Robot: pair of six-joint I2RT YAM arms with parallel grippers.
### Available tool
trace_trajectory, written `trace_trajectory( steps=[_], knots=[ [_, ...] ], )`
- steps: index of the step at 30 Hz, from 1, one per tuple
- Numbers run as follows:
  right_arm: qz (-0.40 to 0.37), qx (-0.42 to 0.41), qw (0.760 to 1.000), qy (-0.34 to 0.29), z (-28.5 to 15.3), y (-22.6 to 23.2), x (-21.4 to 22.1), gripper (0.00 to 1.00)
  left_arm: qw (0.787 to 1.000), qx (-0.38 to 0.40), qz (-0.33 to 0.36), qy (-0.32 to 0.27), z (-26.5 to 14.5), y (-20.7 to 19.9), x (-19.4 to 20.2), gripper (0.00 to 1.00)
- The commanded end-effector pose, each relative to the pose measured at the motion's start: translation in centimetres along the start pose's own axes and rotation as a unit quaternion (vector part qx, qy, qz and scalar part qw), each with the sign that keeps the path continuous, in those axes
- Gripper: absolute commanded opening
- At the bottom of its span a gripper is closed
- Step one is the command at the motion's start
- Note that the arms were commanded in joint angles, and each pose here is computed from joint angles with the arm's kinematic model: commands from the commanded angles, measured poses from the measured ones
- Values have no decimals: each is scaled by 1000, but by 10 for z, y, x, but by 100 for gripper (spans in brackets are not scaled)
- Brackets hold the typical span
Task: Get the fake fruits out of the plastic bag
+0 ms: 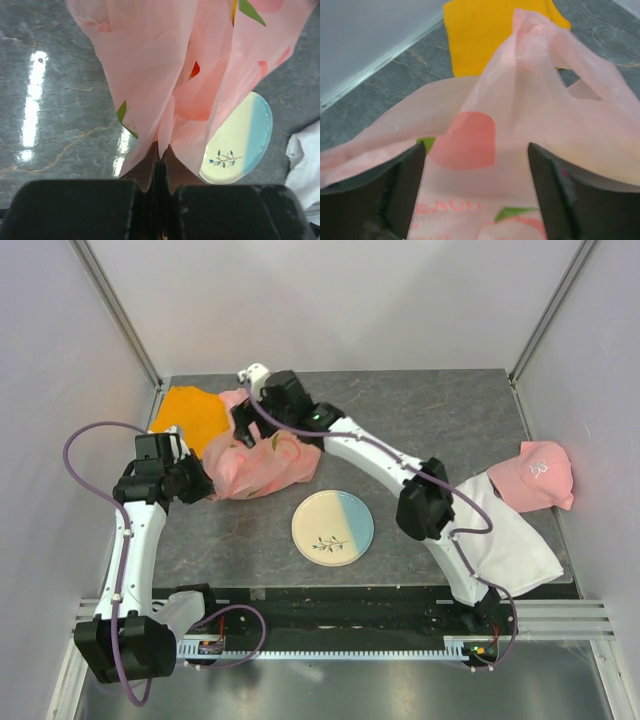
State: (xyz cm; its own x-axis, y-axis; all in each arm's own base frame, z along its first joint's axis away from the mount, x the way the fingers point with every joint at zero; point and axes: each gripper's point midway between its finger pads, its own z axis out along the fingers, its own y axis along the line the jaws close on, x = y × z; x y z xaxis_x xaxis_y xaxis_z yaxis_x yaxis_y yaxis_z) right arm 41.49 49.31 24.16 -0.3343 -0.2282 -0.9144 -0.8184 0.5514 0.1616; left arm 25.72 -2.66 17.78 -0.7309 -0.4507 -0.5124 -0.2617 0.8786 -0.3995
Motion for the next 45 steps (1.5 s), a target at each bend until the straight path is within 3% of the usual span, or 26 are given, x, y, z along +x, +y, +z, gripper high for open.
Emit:
trace_trajectory(
  steps=[1, 5, 13, 24, 26, 29, 31, 32, 33, 35, 41, 45],
  knots=[
    [9, 52, 994, -96, 19, 28, -53, 98, 996, 87, -9, -36, -11, -36, -21, 2],
    [43, 36, 992, -113, 30, 39, -56, 98, 995, 85, -3, -47, -16, -37, -27, 2],
    [34, 219, 967, -127, 46, -11, -36, 93, 996, 84, -3, -36, -21, -36, -19, 1],
    [16, 214, 970, -119, 65, -14, -17, 85, 995, 89, 9, -52, -28, -40, -25, 2],
    [11, 214, 970, -114, 63, -14, -16, 78, 994, 90, 9, -54, -30, -41, -27, 2],
    [5, 218, 970, -108, 60, -16, -16, 55, 994, 94, 12, -62, -32, -43, -31, 2],
    [3, 221, 969, -106, 56, -19, -16, 32, 993, 97, 12, -67, -32, -45, -34, 2],
    [0, 222, 970, -105, 55, -18, -17, 28, 992, 102, 13, -70, -34, -47, -37, 2],
    [-10, 225, 969, -102, 51, -20, -19, 13, 992, 106, 16, -73, -36, -49, -39, 2],
    [-20, 230, 968, -100, 44, -23, -23, 0, 990, 115, 22, -81, -40, -55, -46, 2],
    [-40, 236, 964, -120, 0, -50, -69, 0, 982, 107, 71, -138, -57, -70, -101, 2],
    [-27, 256, 952, -167, -57, -92, -120, 0, 974, 98, 124, -163, -60, -82, -147, 2]
  ],
)
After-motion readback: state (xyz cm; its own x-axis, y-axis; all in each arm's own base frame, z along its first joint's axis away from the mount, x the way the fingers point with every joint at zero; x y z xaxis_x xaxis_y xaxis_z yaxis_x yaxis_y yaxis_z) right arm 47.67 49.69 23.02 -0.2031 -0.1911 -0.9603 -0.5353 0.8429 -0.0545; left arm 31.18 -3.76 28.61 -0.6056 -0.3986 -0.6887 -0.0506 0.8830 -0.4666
